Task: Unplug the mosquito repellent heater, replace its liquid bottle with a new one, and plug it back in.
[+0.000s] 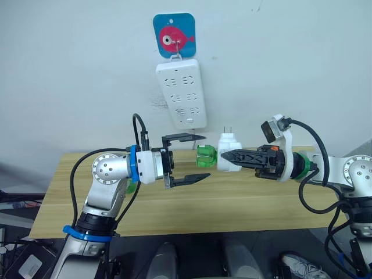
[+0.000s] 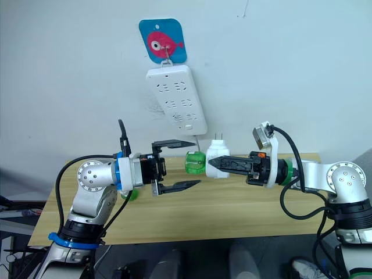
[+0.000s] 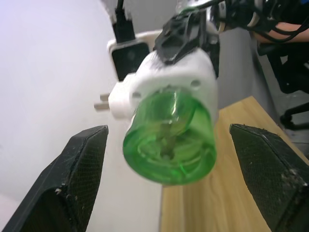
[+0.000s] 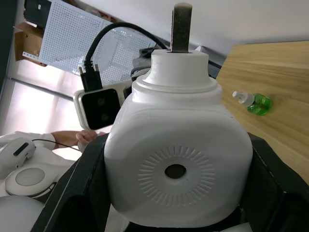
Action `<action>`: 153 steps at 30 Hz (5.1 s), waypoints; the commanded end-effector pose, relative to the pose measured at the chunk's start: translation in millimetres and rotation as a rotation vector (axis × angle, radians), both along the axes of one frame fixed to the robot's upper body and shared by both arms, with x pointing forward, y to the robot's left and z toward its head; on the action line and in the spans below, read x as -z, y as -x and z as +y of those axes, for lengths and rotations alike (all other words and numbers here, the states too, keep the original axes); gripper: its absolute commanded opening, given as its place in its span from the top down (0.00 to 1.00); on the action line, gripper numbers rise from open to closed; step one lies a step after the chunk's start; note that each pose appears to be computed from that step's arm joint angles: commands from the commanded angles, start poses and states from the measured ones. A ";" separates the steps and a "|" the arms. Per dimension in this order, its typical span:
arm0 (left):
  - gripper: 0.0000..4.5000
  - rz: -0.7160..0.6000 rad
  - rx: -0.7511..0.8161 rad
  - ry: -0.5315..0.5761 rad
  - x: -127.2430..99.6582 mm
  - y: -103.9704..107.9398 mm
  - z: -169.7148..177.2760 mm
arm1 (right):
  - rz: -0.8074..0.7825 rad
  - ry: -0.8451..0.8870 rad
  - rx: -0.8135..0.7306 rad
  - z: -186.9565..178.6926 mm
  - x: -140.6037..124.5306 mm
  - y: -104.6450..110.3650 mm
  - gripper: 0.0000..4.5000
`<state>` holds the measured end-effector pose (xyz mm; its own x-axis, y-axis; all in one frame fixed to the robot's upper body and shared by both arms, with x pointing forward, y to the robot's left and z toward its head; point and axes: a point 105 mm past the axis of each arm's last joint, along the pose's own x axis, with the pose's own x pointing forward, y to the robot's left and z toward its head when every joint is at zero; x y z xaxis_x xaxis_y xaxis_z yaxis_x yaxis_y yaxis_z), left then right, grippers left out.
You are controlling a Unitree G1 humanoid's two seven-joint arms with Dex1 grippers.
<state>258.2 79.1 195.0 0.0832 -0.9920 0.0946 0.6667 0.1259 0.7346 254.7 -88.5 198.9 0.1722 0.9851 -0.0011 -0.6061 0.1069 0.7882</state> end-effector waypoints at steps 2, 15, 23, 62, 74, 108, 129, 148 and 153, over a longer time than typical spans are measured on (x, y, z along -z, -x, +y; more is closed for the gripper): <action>0.26 -0.067 0.021 0.004 -7.9 1.0 -2.4 | -0.039 -0.046 0.001 -2.6 -14.6 1.6 0.33; 0.51 0.713 0.008 -0.143 -10.8 -23.1 -8.5 | -0.051 -0.043 -0.011 -1.1 -17.0 3.1 0.33; 0.51 1.213 0.175 -0.218 -35.3 -11.9 -2.1 | -0.059 -0.030 -0.031 -0.3 -16.7 7.1 0.33; 0.42 -0.076 0.088 -0.034 -12.1 -5.6 -2.4 | -0.058 -0.027 -0.011 -3.7 -17.3 4.4 0.33; 0.51 0.776 0.010 -0.022 -18.2 -36.5 10.6 | -0.067 0.000 -0.044 -3.3 -15.7 11.8 0.33; 0.00 0.035 0.027 -0.064 -11.0 -8.4 9.3 | -0.067 0.026 -0.071 -4.5 -10.5 21.4 0.33; 0.51 0.001 0.104 -0.019 -13.4 7.6 -5.4 | -0.076 0.023 -0.057 -2.1 -13.7 16.3 0.33; 0.51 1.201 0.127 -0.131 -20.9 -13.9 11.1 | -0.074 0.037 -0.059 -3.3 -11.2 19.2 0.33; 0.23 1.066 0.077 -0.149 -12.4 -16.5 11.6 | -0.070 0.038 -0.052 -5.3 -10.2 19.4 0.33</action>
<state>272.8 86.4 198.7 -0.0434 -0.9928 -0.1117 0.9484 -0.0059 -0.3169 244.0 -96.5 198.3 0.1619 0.9850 -0.0599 -0.6313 0.1500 0.7609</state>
